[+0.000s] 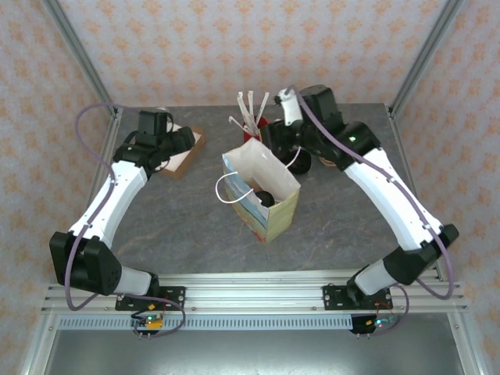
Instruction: Pack the takeout coffee
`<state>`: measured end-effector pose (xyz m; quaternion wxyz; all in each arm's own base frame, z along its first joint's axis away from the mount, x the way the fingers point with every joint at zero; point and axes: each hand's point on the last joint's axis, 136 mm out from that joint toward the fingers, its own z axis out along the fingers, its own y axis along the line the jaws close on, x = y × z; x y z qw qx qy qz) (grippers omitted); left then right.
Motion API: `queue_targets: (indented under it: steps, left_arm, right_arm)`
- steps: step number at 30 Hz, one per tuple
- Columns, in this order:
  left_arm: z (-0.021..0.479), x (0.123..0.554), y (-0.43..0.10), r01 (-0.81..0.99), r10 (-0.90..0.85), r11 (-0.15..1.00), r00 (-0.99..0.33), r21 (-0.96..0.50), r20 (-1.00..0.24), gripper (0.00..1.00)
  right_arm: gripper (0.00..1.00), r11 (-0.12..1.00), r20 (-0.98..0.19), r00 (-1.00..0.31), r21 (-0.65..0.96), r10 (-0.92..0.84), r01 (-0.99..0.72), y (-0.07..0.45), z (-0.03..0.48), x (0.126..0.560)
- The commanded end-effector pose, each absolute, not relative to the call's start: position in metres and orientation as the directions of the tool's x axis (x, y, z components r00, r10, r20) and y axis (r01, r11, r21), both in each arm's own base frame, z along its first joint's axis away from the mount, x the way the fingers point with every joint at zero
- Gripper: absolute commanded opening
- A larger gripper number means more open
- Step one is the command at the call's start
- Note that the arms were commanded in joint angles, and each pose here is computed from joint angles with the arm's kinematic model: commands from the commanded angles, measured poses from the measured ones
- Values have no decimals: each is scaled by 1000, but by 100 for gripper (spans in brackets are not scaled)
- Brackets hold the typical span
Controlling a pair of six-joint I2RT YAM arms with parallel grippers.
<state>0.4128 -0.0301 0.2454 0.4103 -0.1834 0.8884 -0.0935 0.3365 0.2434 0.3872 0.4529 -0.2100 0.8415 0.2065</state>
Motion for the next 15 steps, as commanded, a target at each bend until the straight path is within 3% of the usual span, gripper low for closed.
queue_targets:
  steps: [1, 4, 8, 15]
  left_arm:
    - [220, 426, 12, -394, -501, 862, -558, -321, -661, 72]
    - [193, 438, 41, -466, -552, 827, -567, -314, -612, 72]
    - [156, 454, 64, -518, -526, 835, -653, -185, -544, 74]
    - [101, 478, 74, -531, -513, 842, -735, -93, -443, 75]
  right_arm:
    - [62, 893, -931, -364, 177, 16, -414, 204, 435, 348]
    - [69, 920, -936, -343, 205, 84, -335, 183, 432, 356]
    - [78, 917, -929, -366, 196, 59, -347, 185, 418, 355]
    - [81, 929, -928, -370, 171, 40, -327, 180, 407, 356]
